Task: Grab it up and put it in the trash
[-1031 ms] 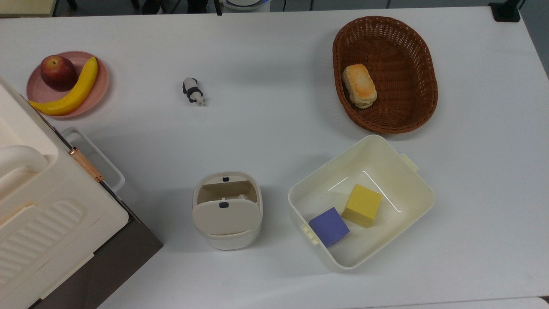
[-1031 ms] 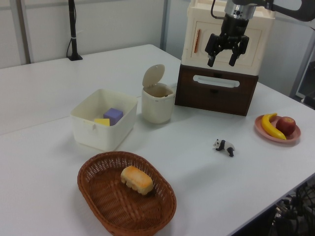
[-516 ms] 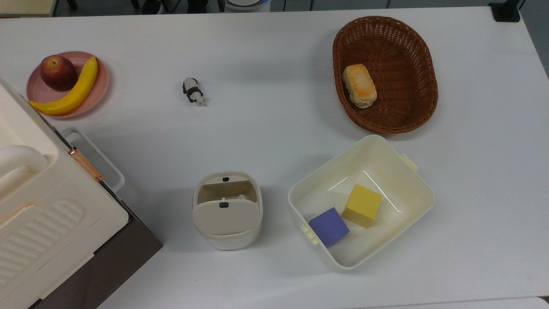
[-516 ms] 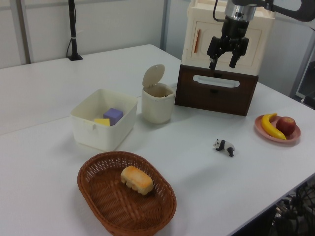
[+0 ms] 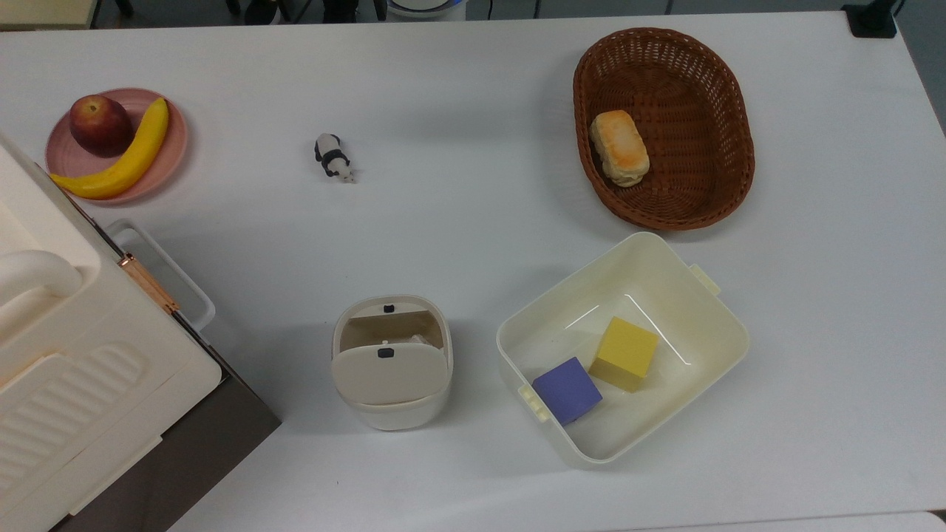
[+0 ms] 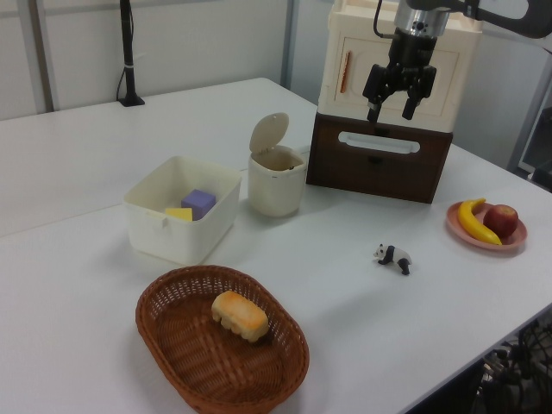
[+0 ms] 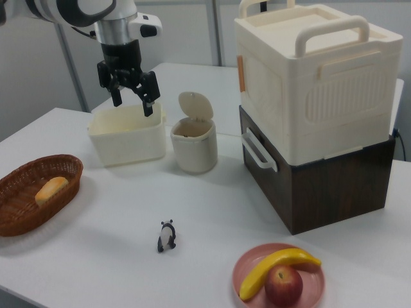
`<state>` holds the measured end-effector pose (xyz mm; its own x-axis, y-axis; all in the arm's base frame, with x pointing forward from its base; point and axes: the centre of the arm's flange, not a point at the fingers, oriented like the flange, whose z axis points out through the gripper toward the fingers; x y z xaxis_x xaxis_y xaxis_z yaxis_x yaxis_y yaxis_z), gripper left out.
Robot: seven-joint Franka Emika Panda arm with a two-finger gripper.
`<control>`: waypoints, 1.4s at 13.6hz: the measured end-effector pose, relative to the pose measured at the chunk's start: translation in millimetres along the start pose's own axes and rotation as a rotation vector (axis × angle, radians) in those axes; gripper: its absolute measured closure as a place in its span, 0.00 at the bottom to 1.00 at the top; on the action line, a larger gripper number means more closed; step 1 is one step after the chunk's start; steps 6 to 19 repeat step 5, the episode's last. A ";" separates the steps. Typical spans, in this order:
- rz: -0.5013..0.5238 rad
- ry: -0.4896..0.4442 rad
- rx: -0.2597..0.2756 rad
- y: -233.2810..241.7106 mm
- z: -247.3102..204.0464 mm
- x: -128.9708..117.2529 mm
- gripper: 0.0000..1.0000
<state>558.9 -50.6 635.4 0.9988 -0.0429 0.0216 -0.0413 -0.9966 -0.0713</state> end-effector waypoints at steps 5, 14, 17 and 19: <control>0.001 0.006 0.000 0.8 -3.5 -1.4 0.00; 0.001 0.006 0.000 0.8 -3.5 -1.4 0.00; 0.001 0.006 0.000 0.8 -3.5 -1.4 0.00; 0.001 0.006 0.000 0.8 -3.5 -1.4 0.00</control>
